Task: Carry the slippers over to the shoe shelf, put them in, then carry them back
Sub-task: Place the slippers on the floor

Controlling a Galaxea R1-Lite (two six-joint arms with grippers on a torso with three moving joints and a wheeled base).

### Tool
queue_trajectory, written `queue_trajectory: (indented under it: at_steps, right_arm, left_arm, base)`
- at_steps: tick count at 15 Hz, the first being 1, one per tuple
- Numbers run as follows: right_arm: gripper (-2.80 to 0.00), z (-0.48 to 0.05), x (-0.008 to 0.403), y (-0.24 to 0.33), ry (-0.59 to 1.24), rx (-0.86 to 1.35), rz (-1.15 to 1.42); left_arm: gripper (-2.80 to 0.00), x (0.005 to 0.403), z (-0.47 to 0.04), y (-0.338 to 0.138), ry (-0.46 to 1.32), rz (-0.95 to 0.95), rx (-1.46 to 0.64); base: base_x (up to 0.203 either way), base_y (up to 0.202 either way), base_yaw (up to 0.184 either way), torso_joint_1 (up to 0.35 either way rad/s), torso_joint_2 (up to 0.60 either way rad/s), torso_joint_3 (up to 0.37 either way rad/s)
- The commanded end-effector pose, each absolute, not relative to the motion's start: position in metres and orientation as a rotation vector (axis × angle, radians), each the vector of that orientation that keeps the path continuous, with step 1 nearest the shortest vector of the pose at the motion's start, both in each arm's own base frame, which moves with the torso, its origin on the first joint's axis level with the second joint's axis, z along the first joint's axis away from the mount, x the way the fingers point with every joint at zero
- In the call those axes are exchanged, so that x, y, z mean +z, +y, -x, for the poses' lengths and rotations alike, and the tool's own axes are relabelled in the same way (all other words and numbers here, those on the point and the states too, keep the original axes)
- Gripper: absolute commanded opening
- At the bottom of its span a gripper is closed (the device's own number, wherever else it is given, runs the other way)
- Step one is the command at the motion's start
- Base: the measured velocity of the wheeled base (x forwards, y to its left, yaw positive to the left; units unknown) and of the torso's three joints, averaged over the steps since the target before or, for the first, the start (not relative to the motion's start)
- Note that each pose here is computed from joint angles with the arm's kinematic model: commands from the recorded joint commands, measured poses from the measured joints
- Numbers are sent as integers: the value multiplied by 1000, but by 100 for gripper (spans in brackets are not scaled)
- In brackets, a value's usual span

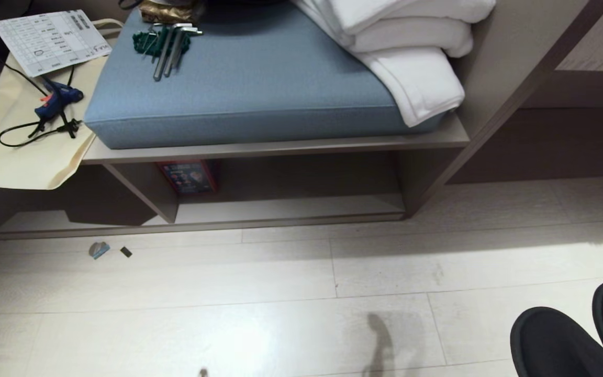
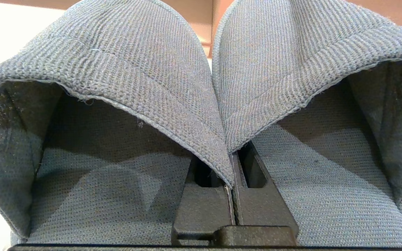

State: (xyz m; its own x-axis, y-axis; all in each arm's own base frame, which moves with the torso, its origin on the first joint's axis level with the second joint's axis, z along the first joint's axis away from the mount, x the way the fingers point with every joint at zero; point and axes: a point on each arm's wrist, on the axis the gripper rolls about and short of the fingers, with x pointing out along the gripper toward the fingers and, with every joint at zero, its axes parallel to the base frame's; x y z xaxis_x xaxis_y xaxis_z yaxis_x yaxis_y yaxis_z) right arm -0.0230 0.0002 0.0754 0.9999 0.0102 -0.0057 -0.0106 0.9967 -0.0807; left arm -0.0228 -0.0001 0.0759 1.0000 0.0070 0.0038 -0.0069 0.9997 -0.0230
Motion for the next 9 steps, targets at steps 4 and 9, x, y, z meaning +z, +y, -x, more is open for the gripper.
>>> queue_trajectory:
  at_steps: [4, 9]
  right_arm:
    - [-280, 23, 76, 0, 6, 11, 81]
    - [-280, 23, 76, 0, 6, 11, 81]
  left_arm:
    - [-280, 76, 23, 0, -3, 23, 8]
    - [-280, 76, 23, 0, -5, 23, 8]
  base:
    - [0, 0, 0, 2, 0, 202]
    - [0, 0, 0, 4, 1, 202]
